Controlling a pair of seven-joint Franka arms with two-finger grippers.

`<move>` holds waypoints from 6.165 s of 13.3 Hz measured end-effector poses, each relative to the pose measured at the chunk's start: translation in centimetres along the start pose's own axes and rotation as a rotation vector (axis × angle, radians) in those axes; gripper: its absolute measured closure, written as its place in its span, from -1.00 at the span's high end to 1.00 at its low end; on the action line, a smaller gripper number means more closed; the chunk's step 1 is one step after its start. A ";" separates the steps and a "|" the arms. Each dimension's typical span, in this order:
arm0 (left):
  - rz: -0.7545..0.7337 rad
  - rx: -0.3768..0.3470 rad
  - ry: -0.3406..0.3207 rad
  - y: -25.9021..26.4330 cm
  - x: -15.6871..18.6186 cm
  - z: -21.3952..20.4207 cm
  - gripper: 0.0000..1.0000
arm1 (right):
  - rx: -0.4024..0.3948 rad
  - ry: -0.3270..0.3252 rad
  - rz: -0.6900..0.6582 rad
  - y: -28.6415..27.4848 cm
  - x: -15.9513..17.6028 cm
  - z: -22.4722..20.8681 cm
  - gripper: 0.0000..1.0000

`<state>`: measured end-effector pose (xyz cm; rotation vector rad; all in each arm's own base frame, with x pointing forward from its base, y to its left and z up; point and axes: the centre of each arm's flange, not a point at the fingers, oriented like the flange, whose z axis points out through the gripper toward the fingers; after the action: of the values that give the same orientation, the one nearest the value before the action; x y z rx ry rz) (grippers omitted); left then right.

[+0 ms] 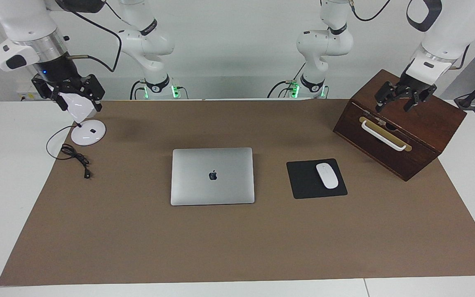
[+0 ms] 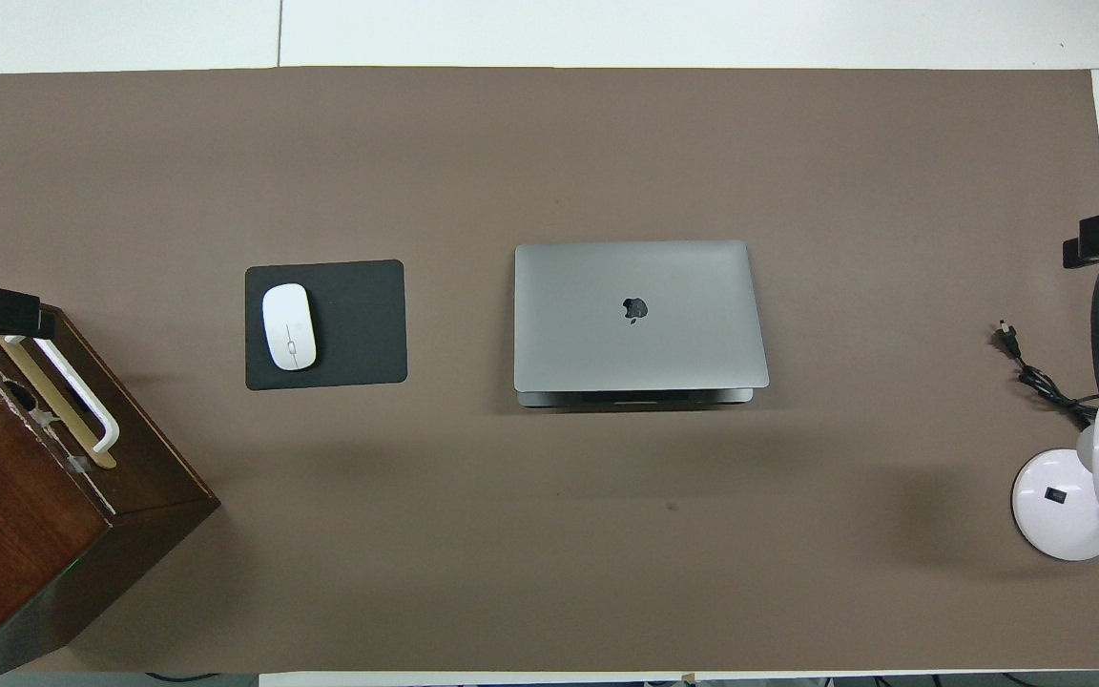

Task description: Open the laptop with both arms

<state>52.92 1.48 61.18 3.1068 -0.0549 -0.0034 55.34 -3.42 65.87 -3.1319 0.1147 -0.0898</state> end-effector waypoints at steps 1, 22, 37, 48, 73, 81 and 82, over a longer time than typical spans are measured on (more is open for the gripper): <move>0.000 0.000 0.000 0.0 0.0 0.0 1.00 | 0.000 0.000 0.001 0.0 0.0 0.0 1.00; 0.000 0.000 0.005 0.0 0.0 -0.2 1.00 | -0.004 0.018 0.042 3.1 -0.1 -0.4 1.00; -0.025 0.001 0.014 0.2 0.1 -0.3 1.00 | 0.002 0.132 0.044 3.2 4.2 4.7 1.00; -0.091 0.001 0.049 0.3 0.5 -0.6 -0.98 | 0.375 0.213 0.340 -3.5 2.5 16.9 1.00; 0.172 -0.107 0.528 14.2 -7.6 15.5 -0.98 | 0.743 0.184 0.969 -24.0 -15.4 29.6 1.00; 0.212 -0.151 0.607 20.2 -7.2 23.1 -0.98 | 0.742 0.156 1.101 -23.6 -16.6 31.0 1.00; 0.218 -0.156 0.623 20.7 -7.1 23.8 -0.98 | 0.740 0.155 1.112 -23.5 -16.7 31.1 1.00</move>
<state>45.00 -19.75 38.07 2.7818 -0.3506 0.9021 42.23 21.38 34.08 -1.9606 1.3770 -0.2707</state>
